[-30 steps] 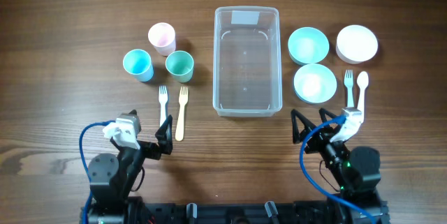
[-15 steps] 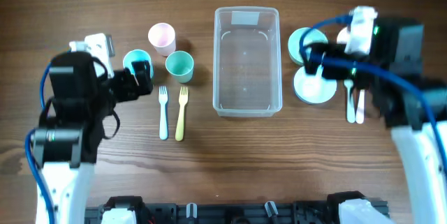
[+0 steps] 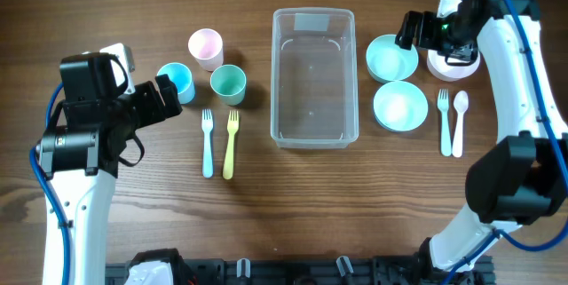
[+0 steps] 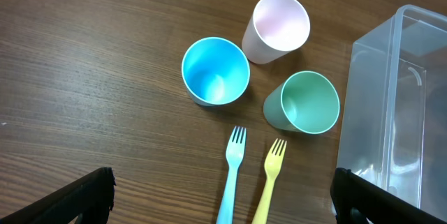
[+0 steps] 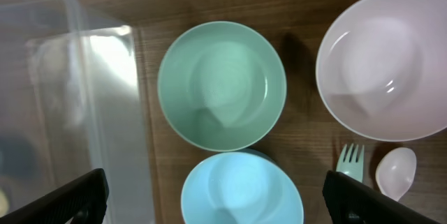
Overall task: Pack container
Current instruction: 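Grasp the green bowl rim with the right gripper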
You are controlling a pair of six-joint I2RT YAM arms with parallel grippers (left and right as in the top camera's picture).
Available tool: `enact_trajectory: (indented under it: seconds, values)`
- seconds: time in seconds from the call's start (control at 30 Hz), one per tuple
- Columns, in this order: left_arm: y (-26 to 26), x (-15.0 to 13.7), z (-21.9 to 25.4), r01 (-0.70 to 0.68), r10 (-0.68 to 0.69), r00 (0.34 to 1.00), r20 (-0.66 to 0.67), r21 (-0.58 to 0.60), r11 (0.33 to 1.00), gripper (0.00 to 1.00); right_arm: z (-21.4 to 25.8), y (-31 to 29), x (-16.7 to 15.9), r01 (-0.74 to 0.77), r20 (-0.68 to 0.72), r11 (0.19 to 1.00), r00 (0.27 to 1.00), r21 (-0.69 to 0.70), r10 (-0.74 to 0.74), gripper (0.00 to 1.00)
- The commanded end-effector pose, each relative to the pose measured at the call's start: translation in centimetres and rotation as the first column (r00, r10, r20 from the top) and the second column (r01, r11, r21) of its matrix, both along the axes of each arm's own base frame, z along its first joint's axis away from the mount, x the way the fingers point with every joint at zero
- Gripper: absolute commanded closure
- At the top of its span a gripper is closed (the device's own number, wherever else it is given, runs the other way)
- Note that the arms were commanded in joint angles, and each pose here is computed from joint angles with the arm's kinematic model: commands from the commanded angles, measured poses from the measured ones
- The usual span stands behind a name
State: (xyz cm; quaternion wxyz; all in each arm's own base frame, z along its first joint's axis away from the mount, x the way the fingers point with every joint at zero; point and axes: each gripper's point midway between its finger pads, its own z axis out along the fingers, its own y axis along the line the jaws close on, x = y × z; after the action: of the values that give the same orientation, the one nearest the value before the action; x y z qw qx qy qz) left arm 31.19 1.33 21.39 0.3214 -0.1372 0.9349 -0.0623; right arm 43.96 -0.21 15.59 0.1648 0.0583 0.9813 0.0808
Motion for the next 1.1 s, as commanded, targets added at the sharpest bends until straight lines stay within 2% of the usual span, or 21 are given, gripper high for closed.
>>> enact_trajectory:
  seconds: [0.0,0.2,0.23,0.3,0.37,0.47,0.57,0.63,0.97,1.07]
  values:
    - [0.3,0.2,0.6,-0.017,0.017,1.0,0.013,0.0,1.0,0.0,-1.8,-1.0,1.0,0.048,-0.029,0.998,0.998,-0.046,-0.049,0.0]
    - [0.3,0.2,0.6,-0.017,0.017,1.0,0.013,0.0,1.0,0.0,-8.4,-1.2,1.2,0.09,-0.174,0.995,0.98,-0.048,-0.097,0.02]
    - [0.3,0.2,0.6,-0.017,0.017,1.0,0.013,0.0,1.0,0.0,-9.1,-1.3,1.2,0.093,-0.186,0.994,0.977,-0.051,-0.101,0.08]
    - [0.3,0.2,0.6,-0.017,0.017,1.0,0.013,0.0,1.0,0.0,-10.0,-1.4,1.3,0.099,-0.197,0.994,0.975,-0.05,-0.107,0.11]
    - [0.3,0.2,0.6,-0.017,0.017,1.0,0.013,0.0,1.0,0.0,-10.1,-1.4,1.6,0.121,-0.191,0.992,0.973,-0.046,-0.128,0.13]
    - [0.3,0.2,0.6,-0.017,0.017,1.0,0.013,0.0,1.0,0.0,-10.4,-1.4,1.5,0.121,-0.196,0.992,0.972,-0.047,-0.128,0.26]
    - [0.3,0.2,0.6,-0.017,0.017,1.0,0.013,0.0,1.0,0.0,-11.2,-1.4,1.3,0.126,-0.201,0.991,0.971,-0.047,-0.132,0.27]
    - [0.3,0.2,0.6,-0.017,0.017,1.0,0.013,0.0,1.0,0.0,-11.6,-1.5,1.2,0.143,-0.203,0.988,0.967,-0.052,-0.151,0.32]
    - [0.3,0.2,0.6,-0.017,0.017,1.0,0.013,0.0,1.0,0.0,-13.6,-2.3,0.7,0.151,-0.198,0.983,0.966,-0.103,-0.169,0.37]
    - [0.3,0.2,0.6,-0.017,0.017,1.0,0.013,0.0,1.0,0.0,-14.2,-2.4,0.7,0.151,-0.195,0.983,0.966,-0.106,-0.17,0.47]
